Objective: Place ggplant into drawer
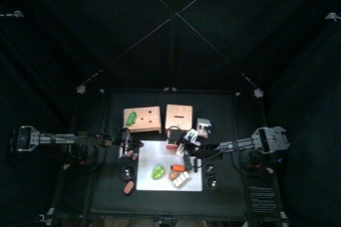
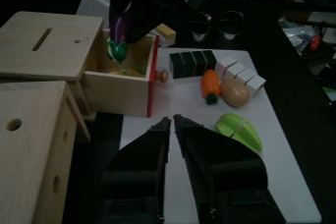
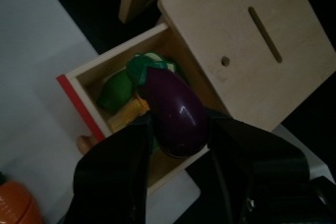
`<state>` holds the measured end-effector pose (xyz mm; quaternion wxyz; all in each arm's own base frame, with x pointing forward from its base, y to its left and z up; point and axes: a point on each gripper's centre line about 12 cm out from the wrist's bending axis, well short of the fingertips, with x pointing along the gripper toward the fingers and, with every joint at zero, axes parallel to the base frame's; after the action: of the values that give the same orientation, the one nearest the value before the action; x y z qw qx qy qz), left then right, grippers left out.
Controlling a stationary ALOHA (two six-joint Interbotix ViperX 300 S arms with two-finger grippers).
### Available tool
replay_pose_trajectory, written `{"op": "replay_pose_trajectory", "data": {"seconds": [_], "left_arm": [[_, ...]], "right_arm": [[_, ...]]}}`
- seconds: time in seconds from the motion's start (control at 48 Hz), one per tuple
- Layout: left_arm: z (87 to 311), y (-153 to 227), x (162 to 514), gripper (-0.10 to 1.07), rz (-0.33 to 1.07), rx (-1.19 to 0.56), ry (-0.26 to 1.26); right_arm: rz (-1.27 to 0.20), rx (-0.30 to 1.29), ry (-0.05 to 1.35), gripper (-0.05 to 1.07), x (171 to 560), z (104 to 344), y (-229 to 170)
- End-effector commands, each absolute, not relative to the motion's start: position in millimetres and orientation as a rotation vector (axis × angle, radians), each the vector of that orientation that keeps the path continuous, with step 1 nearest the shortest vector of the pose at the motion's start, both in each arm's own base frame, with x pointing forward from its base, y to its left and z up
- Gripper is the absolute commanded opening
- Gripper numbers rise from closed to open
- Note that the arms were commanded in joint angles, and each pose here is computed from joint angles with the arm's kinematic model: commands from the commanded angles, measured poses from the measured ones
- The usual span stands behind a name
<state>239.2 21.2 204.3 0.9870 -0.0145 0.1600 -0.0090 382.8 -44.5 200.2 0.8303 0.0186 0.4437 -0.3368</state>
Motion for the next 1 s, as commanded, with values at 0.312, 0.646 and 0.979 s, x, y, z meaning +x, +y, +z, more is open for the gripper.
{"op": "replay_pose_trajectory", "data": {"seconds": [0.312, 0.646, 0.979], "left_arm": [[208.5, 21.9, 241.4, 0.58, -0.017, -0.03, 0.308], [208.0, 22.2, 241.1, 0.58, -0.015, -0.031, 0.309], [208.4, 21.8, 241.0, 0.58, -0.017, -0.03, 0.308]], "right_arm": [[-0.662, 0.19, 0.907, 0.67, 382.8, 191.0, -60.9], [-0.654, 0.201, 0.916, 0.79, 381.0, 184.5, -63.0], [-0.651, 0.204, 0.914, 0.82, 381.7, 184.4, -63.1]]}}
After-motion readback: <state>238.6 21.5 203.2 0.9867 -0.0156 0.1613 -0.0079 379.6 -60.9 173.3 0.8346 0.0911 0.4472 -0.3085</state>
